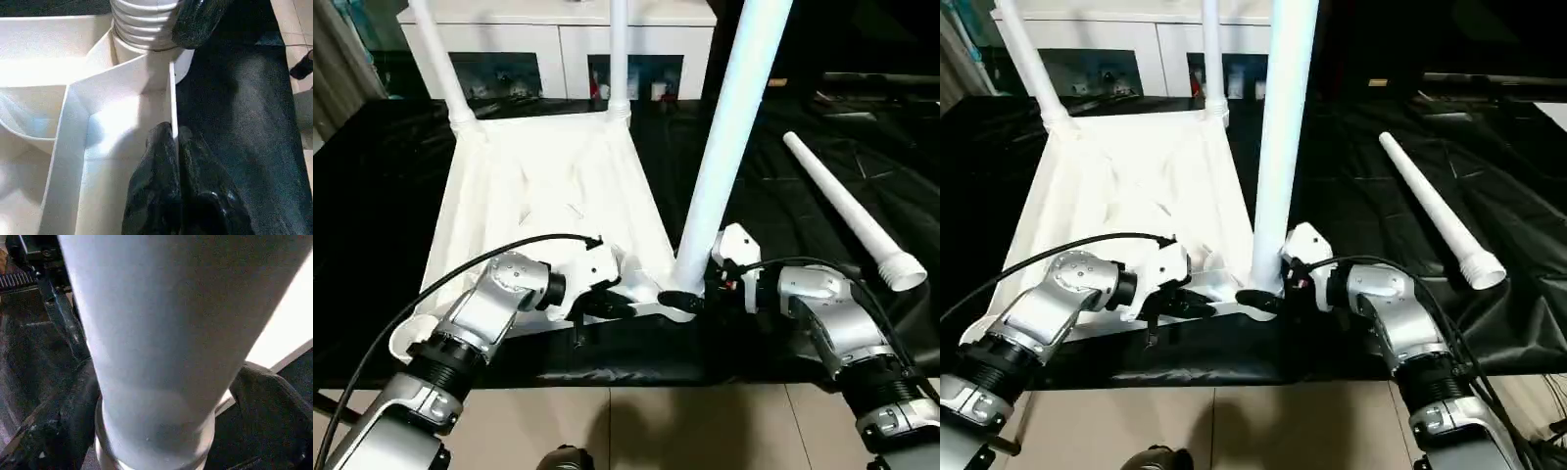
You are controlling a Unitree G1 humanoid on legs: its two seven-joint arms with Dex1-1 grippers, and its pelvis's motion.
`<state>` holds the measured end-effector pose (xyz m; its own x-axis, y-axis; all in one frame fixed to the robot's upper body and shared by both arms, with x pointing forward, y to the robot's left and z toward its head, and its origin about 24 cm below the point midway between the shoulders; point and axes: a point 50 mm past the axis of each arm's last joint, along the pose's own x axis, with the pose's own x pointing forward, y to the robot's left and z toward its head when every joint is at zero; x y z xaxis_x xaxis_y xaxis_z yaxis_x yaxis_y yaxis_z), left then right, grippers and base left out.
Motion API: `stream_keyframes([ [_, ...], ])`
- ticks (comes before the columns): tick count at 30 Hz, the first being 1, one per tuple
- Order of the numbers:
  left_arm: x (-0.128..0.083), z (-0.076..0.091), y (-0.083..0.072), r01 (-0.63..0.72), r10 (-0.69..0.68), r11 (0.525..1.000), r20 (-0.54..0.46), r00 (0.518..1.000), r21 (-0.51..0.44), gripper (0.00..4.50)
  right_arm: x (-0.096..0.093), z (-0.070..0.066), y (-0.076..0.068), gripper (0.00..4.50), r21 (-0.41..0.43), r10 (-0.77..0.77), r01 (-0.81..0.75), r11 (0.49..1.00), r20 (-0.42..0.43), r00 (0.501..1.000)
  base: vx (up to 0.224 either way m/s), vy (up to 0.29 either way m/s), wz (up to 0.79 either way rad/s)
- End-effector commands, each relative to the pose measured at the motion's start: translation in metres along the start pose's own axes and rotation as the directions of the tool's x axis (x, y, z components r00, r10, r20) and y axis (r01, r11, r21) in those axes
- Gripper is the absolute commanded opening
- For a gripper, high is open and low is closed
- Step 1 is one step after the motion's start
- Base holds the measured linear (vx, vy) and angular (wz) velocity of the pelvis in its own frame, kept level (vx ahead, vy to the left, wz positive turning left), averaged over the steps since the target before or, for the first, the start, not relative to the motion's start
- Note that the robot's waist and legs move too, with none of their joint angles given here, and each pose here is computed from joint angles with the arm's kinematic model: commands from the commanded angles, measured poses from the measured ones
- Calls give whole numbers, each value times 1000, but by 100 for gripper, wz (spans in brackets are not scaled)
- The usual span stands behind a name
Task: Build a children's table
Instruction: Rotate leg to tighten
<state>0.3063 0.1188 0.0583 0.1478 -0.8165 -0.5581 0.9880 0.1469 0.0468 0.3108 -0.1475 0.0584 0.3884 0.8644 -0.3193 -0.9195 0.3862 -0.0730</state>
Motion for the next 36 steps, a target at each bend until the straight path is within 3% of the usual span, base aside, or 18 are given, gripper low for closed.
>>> stream_keyframes([
  [1, 0, 20, -1, 52, -55, 995, 43, 998, 81, 0, -4, -2, -4, 380, 8, -20, 20, 1000, -35, 999, 0, 0, 0],
  [12, 0, 18, -2, 51, -54, 996, 39, 998, 73, 0, -2, -7, 0, 305, 13, 2, -2, 1000, -54, 999, 0, 0, 0],
  [13, 0, 18, -2, 51, -54, 996, 38, 998, 71, 0, -2, -8, 0, 278, 18, 0, 1, 1000, -52, 999, 0, 0, 0],
  [23, 1, 17, -1, 40, -42, 997, 38, 998, 61, 0, 0, -11, -1, 267, 52, -46, 48, 998, -41, 998, 0, 0, 0],
  [25, 6, 16, 9, -61, 60, 998, 31, 998, 23, 0, 3, -17, -12, 267, 89, -213, 219, 972, -71, 974, 0, 0, 0],
  [30, 18, 19, 28, -230, 232, 972, 17, 973, -54, 0, 10, -28, -21, 267, 172, -401, 420, 891, -135, 906, 0, 0, 0],
  [34, 32, 28, 40, -347, 349, 929, -5, 937, -133, 0, 25, -30, -26, 267, 284, -564, 590, 756, -174, 807, 0, 0, 0],
  [35, 38, 32, 44, -396, 398, 903, -26, 917, -168, 0, 33, -29, -27, 267, 336, -624, 651, 680, -201, 755, 0, 0, 0],
  [36, 38, 32, 44, -396, 398, 903, -26, 917, -168, 0, 33, -29, -27, 267, 336, -624, 651, 680, -201, 755, 0, 0, 0],
])
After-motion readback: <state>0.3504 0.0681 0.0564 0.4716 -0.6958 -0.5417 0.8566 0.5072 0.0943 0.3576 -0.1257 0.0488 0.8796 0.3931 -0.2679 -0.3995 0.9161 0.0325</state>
